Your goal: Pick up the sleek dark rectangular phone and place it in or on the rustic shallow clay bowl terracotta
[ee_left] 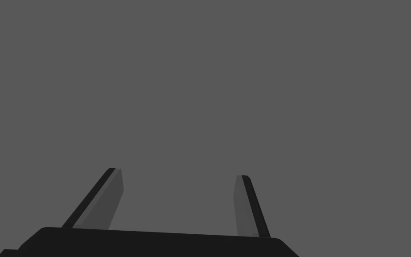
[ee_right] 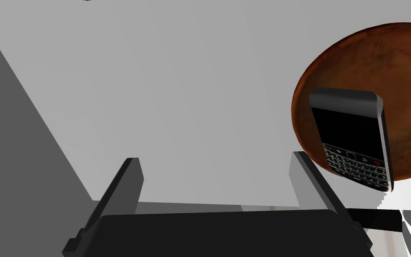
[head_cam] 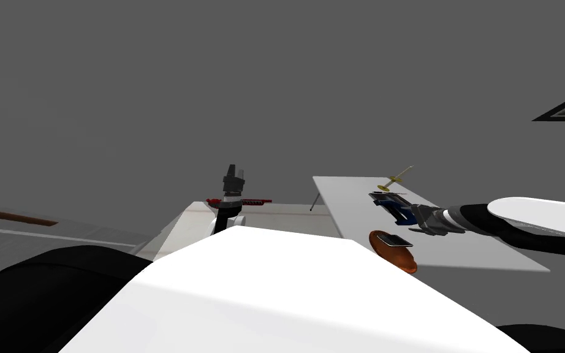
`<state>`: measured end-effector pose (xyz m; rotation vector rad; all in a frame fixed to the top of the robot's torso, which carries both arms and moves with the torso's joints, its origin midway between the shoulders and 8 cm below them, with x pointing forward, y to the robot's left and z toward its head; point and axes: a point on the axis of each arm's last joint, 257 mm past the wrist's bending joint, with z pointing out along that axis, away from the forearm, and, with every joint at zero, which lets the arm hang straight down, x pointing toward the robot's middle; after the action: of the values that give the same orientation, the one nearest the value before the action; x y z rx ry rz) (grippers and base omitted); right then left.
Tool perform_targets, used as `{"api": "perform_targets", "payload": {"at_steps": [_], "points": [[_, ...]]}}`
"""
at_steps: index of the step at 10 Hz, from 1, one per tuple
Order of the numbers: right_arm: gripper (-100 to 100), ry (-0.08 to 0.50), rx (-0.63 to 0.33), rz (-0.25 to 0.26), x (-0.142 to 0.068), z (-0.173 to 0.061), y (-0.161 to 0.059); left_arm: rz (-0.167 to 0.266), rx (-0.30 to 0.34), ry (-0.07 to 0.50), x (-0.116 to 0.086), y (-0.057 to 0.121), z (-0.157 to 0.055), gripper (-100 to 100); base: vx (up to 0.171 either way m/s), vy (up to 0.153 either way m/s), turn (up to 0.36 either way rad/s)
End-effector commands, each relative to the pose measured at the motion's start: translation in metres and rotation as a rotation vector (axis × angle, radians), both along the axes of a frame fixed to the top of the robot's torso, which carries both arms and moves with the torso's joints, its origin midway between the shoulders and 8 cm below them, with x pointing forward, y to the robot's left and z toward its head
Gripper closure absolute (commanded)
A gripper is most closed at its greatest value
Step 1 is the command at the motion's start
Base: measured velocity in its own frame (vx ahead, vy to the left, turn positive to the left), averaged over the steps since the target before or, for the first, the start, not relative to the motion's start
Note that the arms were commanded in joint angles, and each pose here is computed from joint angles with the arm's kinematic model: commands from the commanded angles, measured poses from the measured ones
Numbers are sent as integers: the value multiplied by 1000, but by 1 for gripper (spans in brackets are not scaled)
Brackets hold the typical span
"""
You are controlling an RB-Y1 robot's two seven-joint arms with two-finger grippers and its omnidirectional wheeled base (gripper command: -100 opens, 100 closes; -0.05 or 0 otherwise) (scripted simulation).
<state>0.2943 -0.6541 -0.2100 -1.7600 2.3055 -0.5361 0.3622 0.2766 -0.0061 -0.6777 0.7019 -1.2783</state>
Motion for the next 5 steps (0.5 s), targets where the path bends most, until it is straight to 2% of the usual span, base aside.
{"api": "perform_targets", "payload": {"at_steps": [1, 5], "points": [[0, 0, 0, 0, 0, 0, 0, 0, 0, 0, 0, 0, 0, 0, 0, 0, 0], [0, 0, 0, 0, 0, 0, 0, 0, 0, 0, 0, 0, 0, 0, 0, 0, 0]]}}
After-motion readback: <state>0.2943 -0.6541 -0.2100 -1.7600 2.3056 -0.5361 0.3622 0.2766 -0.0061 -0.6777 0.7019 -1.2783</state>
